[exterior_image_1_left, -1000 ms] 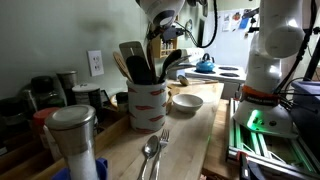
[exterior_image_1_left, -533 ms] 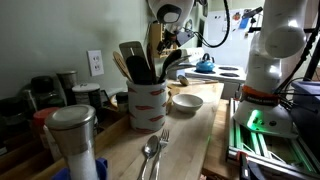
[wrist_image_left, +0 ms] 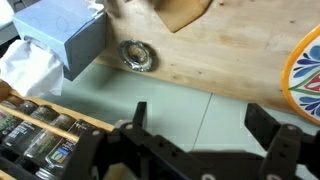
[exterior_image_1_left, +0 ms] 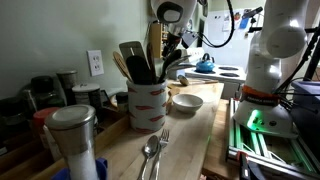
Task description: Hang the whisk above the bottom spice rack
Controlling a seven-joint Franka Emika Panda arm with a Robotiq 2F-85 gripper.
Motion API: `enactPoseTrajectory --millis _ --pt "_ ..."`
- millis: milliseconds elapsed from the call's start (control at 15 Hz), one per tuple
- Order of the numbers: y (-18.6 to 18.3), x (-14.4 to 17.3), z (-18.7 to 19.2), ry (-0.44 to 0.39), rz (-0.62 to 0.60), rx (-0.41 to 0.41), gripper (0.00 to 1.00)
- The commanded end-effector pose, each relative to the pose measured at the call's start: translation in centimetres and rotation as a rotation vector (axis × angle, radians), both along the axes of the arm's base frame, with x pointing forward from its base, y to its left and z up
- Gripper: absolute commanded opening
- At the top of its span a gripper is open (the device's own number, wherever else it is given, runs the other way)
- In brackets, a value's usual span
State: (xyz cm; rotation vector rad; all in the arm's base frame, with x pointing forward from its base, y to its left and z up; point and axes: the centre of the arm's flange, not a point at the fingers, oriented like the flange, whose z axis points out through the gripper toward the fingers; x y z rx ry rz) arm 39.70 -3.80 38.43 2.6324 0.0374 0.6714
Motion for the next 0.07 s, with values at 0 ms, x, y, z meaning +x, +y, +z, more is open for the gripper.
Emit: enactPoseTrajectory --millis 0 --pt "-0.02 0.0 0.0 0.0 0.0 0.0 1.0"
